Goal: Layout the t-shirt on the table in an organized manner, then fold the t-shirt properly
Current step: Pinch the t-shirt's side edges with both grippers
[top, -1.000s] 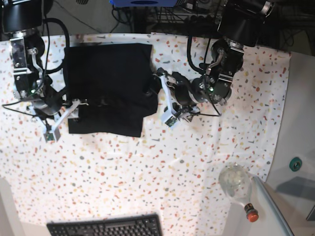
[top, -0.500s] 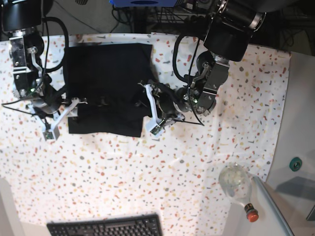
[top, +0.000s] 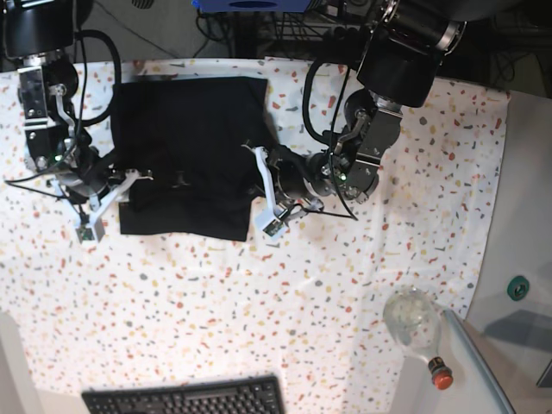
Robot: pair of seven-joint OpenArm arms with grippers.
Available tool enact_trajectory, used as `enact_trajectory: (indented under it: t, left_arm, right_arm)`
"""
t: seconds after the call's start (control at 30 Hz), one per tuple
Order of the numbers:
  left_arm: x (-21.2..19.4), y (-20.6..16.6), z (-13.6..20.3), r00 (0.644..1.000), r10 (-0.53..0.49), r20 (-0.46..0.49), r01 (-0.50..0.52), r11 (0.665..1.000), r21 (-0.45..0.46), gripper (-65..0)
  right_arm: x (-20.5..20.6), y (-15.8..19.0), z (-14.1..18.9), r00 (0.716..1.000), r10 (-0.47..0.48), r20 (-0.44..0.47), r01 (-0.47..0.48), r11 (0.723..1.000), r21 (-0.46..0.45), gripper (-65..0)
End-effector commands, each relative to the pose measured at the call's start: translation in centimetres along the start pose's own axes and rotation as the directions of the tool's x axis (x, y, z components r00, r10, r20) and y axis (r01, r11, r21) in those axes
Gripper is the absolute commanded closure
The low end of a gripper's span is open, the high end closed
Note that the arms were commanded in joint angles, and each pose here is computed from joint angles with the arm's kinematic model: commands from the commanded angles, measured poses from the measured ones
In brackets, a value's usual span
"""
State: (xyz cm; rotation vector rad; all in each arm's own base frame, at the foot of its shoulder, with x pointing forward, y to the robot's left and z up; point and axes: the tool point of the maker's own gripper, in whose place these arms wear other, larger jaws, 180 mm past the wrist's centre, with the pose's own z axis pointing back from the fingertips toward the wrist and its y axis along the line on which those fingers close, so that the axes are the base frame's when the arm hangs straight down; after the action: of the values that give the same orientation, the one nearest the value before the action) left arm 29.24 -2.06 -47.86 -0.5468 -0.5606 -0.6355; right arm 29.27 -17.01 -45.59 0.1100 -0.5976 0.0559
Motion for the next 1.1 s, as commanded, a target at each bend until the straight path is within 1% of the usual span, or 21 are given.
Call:
enact_trajectory:
  t: [0.0, 0.03, 0.1, 0.17, 0.23, 0.3, 0.4, 0.57, 0.67, 0.77, 0.8, 0.83, 0.87, 0.93, 1.0, 1.03, 1.07]
  left_arm:
    - [2.2, 0.0, 0.2, 0.998, -0.016, 0.053, 0.016, 1.000, -0.004, 0.0]
    - [2.4, 0.0, 0.3, 0.998, -0.019, 0.058, 0.019, 1.000, -0.003, 0.0]
    - [3.1, -0.1, 0.5, 0.997, -0.034, 0.076, 0.034, 0.999, -0.002, 0.0]
    - [3.7, -0.3, 0.7, 0.995, -0.045, 0.091, 0.045, 0.999, -0.001, 0.0]
    - [4.1, -0.4, 0.8, 0.994, -0.052, 0.099, 0.052, 0.999, 0.001, 0.0]
    - [4.2, -0.4, 0.9, 0.993, -0.054, 0.102, 0.054, 0.999, 0.002, 0.0]
    - [4.2, -0.3, 0.9, 0.993, -0.055, 0.101, 0.055, 0.998, 0.002, 0.0]
    - [4.0, -0.3, 0.8, 0.994, -0.055, 0.095, 0.055, 0.998, 0.003, 0.0]
    - [3.9, -0.3, 0.8, 0.994, -0.055, 0.093, 0.055, 0.998, 0.004, 0.0]
    - [3.9, -0.3, 0.8, 0.994, -0.054, 0.092, 0.054, 0.999, 0.004, 0.0]
    - [3.9, -0.3, 0.8, 0.994, -0.054, 0.092, 0.054, 0.999, 0.004, 0.0]
    - [3.9, -0.3, 0.8, 0.994, -0.054, 0.092, 0.054, 0.999, 0.004, 0.0]
    - [3.9, -0.3, 0.8, 0.994, -0.054, 0.092, 0.054, 0.999, 0.004, 0.0]
    - [3.9, -0.3, 0.8, 0.994, -0.054, 0.092, 0.054, 0.999, 0.004, 0.0]
    - [3.9, -0.3, 0.8, 0.994, -0.055, 0.091, 0.055, 0.998, 0.005, 0.0]
    - [4.1, -0.2, 0.8, 0.994, -0.058, 0.095, 0.058, 0.998, 0.006, 0.0]
    - [4.2, -0.3, 0.8, 0.993, -0.059, 0.098, 0.059, 0.998, 0.005, 0.0]
  right_arm:
    - [1.6, -0.1, 0.3, 0.999, 0.007, 0.048, -0.007, 1.000, 0.002, -28.4]
    - [1.6, -0.1, 0.4, 0.999, 0.003, 0.049, -0.003, 1.000, 0.003, -33.0]
    - [2.1, 0.1, 0.6, 0.998, -0.009, 0.069, 0.009, 1.000, 0.006, -40.4]
    - [2.7, -0.8, 0.9, 0.995, -0.051, 0.091, 0.052, 0.999, -0.001, -44.6]
    - [3.4, -0.5, 1.2, 0.986, -0.120, 0.119, 0.114, 0.992, 0.052, -44.6]
    - [3.9, -0.5, 1.5, 0.978, -0.155, 0.138, 0.144, 0.985, 0.092, -44.6]
    - [3.4, -0.4, 1.1, 0.979, -0.165, 0.120, 0.153, 0.983, 0.103, -44.6]
    - [1.7, -0.9, -0.5, 0.979, -0.195, 0.055, 0.189, 0.977, 0.096, -44.6]
    - [1.4, -0.8, -0.5, 0.979, -0.196, 0.051, 0.190, 0.977, 0.098, -44.6]
    - [1.9, 0.2, -0.2, 0.984, -0.167, 0.068, 0.156, 0.978, 0.137, -44.3]
    - [2.0, 0.7, -0.2, 0.985, -0.160, 0.071, 0.148, 0.977, 0.152, -43.1]
    - [2.0, 0.8, -0.1, 0.985, -0.154, 0.073, 0.141, 0.977, 0.161, -39.9]
    - [2.0, 0.9, -0.2, 0.986, -0.152, 0.071, 0.138, 0.977, 0.164, -34.5]
    - [1.7, 1.1, -0.3, 0.988, -0.148, 0.046, 0.138, 0.976, 0.170, -20.4]
    - [1.8, 1.3, -0.1, 0.990, -0.138, 0.041, 0.129, 0.976, 0.174, -4.1]
    - [2.2, 1.3, 0.1, 0.990, -0.133, 0.053, 0.122, 0.977, 0.175, 0.0]
    - [2.5, 1.3, 0.3, 0.990, -0.131, 0.061, 0.118, 0.977, 0.175, 0.0]
